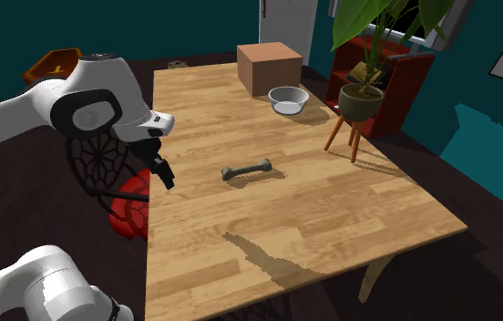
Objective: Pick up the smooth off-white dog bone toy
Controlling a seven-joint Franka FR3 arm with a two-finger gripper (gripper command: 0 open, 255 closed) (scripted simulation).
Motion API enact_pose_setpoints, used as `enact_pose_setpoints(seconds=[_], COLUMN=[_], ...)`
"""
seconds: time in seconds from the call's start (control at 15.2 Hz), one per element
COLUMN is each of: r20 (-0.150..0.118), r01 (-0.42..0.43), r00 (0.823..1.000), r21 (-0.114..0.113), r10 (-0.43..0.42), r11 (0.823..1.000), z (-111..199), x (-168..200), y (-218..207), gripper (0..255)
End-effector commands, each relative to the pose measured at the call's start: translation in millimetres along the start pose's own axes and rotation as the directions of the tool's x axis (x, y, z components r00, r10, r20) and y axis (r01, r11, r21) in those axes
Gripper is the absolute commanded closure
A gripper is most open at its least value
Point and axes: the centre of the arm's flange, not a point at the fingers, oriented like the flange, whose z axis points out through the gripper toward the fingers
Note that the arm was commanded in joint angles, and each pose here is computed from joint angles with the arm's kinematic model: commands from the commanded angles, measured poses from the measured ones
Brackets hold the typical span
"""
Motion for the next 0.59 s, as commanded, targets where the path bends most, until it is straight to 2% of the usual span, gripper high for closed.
enact_pose_setpoints(seconds=[0.0, 0.53], r20=[0.000, 0.020], r01=[0.000, -0.150], r00=[1.000, 0.988], r21=[0.000, -0.001], r10=[0.000, 0.150], r11=[1.000, 0.989], z=[0, 39], x=[0, 101], y=[0, -8], gripper=[0, 0])
